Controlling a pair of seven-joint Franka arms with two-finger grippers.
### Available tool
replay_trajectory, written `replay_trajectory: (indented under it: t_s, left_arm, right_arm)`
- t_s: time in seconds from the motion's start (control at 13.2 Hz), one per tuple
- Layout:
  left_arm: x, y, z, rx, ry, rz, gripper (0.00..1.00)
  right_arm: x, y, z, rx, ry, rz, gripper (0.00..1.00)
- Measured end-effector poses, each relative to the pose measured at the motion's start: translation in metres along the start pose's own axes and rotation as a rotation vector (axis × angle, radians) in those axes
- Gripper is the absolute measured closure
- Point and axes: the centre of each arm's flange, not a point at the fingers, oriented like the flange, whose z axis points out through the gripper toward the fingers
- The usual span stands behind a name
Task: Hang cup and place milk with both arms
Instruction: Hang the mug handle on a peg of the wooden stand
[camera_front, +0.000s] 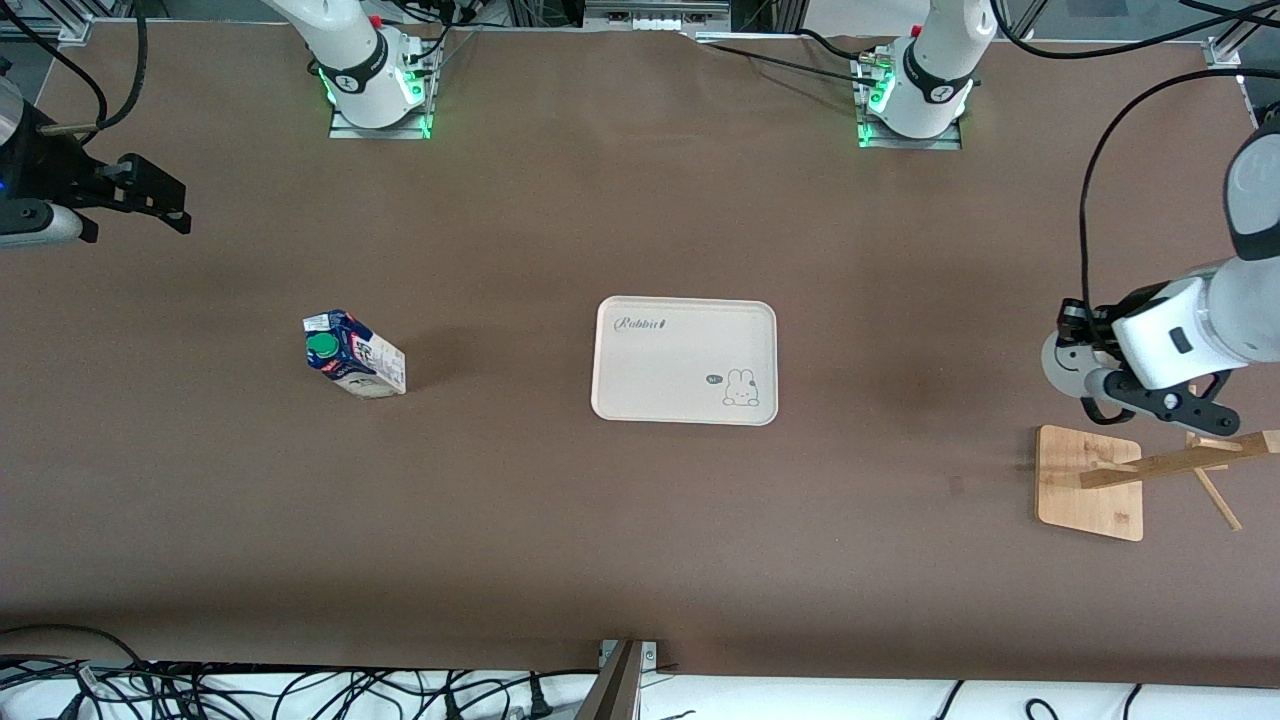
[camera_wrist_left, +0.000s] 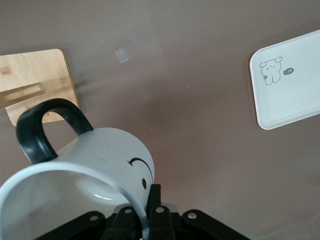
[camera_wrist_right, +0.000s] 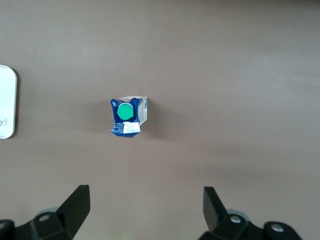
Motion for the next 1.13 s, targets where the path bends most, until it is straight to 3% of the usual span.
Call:
replay_trajectory:
  t_s: [0.23,0.53,1.13]
  left_arm:
    - [-0.008,-0.025,-0.002,-0.003,0.017,0.028,0.95]
    - [-0.005,-0.068,-0.003,0.034,0.124,0.089,0.95]
    - [-0.016,-0.109,0.006,0.025,0.130,0.045,0.95]
  right_arm:
    - [0.001,0.000,-0.001,-0.001,0.013,-0.001,0.00]
    - [0.004,-0.005,-0.003,-0.002,0.031,-0.009,0.00]
    - [0.004,-0.006,-0.003,-0.003,0.033,-0.011,0.00]
